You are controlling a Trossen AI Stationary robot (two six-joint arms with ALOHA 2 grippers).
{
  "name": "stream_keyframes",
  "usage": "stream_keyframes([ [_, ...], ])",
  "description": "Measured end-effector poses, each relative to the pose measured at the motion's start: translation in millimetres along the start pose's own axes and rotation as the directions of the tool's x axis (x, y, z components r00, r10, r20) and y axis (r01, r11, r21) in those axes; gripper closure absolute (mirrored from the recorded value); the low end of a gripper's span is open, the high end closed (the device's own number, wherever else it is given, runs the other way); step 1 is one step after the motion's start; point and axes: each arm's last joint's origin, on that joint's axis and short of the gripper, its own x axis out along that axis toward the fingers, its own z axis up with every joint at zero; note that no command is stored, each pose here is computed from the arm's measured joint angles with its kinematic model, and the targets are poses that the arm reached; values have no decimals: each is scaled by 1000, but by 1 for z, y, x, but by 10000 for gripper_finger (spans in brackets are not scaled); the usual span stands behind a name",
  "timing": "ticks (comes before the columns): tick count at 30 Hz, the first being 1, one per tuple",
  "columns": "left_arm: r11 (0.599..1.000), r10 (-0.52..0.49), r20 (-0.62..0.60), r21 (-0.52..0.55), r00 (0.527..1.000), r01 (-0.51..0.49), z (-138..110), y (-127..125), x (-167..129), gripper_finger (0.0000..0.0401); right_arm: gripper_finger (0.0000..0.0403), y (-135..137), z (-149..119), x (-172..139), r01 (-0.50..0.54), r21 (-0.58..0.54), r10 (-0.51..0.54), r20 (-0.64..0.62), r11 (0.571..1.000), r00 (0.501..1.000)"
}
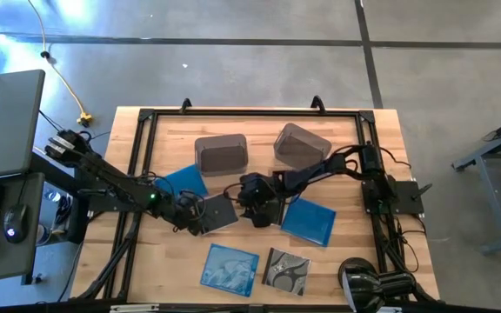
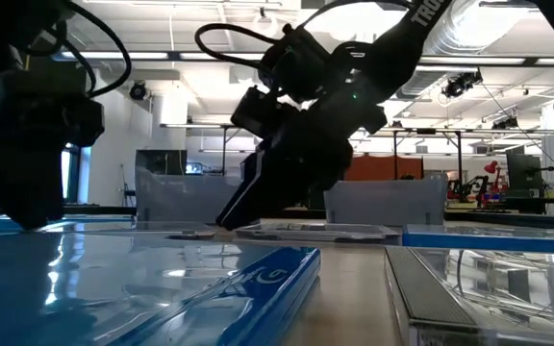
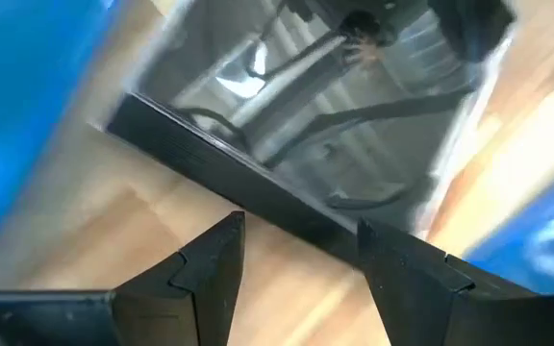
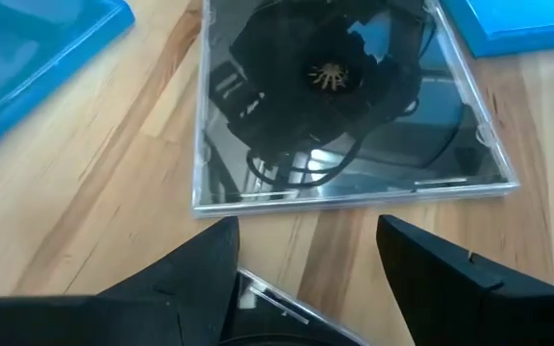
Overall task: Pick & place jewel cases by type
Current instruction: Put the top left black CD case into the left black bin
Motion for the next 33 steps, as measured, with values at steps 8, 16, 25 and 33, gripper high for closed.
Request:
stream_keyframes([
  [8,981,-38,-14,-192,999,35,0,-4,0,201,159,2,0,0,-5,18,5,-11,1000,1000],
  [16,968,28,22,-250,999,-21,0,2,1,201,159,-1,-1,-1,0,18,0,-10,1000,1000],
  [25,982,36,104,-187,994,-16,2,2,4,201,159,-15,-1,-4,23,39,-23,15,999,1000],
  [33,994,30,191,-106,981,-10,7,1,5,201,159,-17,-2,-5,-23,43,22,23,999,999],
])
